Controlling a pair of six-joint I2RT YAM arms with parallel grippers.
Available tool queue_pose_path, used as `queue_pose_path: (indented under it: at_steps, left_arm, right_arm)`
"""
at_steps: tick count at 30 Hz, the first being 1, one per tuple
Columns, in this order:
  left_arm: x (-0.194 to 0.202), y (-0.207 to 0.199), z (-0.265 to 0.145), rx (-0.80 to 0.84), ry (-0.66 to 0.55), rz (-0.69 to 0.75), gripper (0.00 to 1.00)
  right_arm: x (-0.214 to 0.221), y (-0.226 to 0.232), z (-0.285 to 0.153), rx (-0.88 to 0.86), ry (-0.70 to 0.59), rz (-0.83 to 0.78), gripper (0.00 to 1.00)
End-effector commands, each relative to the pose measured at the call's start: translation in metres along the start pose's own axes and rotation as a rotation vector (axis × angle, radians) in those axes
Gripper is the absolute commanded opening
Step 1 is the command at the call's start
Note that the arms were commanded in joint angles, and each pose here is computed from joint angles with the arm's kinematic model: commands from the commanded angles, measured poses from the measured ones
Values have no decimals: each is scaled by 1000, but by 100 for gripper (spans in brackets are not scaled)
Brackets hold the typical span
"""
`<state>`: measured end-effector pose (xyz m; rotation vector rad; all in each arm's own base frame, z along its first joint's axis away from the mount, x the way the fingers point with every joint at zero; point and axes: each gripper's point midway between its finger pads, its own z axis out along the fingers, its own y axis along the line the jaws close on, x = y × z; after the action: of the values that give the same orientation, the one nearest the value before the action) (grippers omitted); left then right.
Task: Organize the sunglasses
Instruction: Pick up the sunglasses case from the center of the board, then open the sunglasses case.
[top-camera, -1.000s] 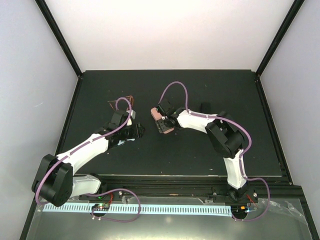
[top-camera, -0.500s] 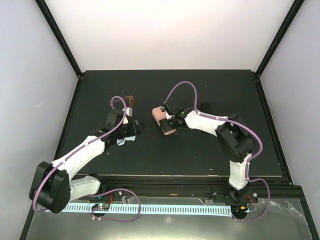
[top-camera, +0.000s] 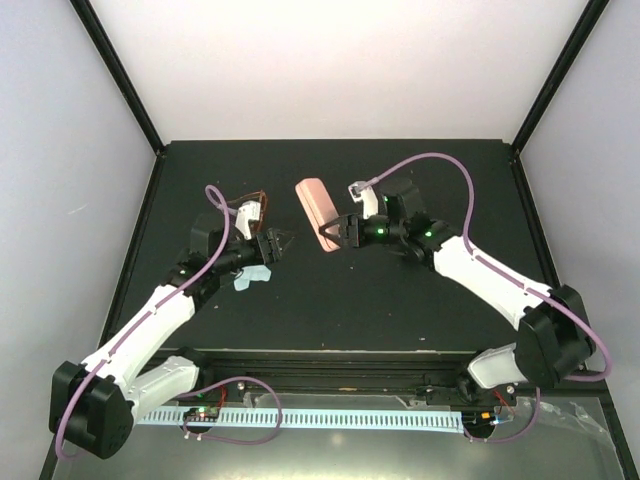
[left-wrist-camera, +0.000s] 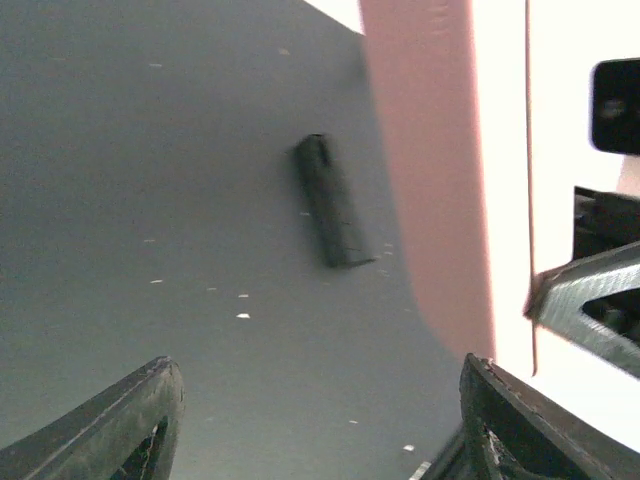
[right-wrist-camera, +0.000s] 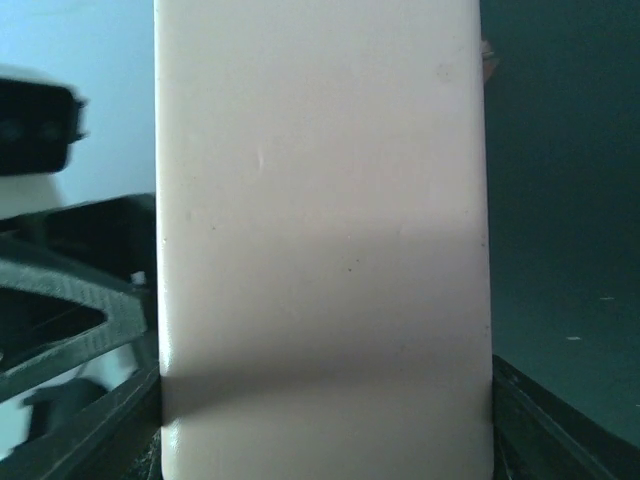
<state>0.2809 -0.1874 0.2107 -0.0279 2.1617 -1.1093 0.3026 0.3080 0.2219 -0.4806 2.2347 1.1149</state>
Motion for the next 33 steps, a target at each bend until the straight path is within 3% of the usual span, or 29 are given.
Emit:
queue_pose_path:
  at_steps: [1, 8, 12, 23, 33]
  left_arm:
    - [-19, -68, -12, 299, 4, 56, 76]
    - [-22, -94, -16, 449, 9, 98, 84]
    - [-21, -87, -8, 433, 24, 70, 84]
    - [-10, -49, 5, 284, 14, 34, 66]
    - [0, -16, 12, 141, 29, 5, 62]
  right_arm:
    - [-1, 52, -15, -274, -11, 44, 38]
    - [10, 75, -24, -379, 13, 46, 35]
    - [13, 88, -29, -433, 23, 52, 34]
    - [-7, 126, -75, -551, -82, 64, 29]
    - [-16, 131, -94, -526, -156, 62, 27]
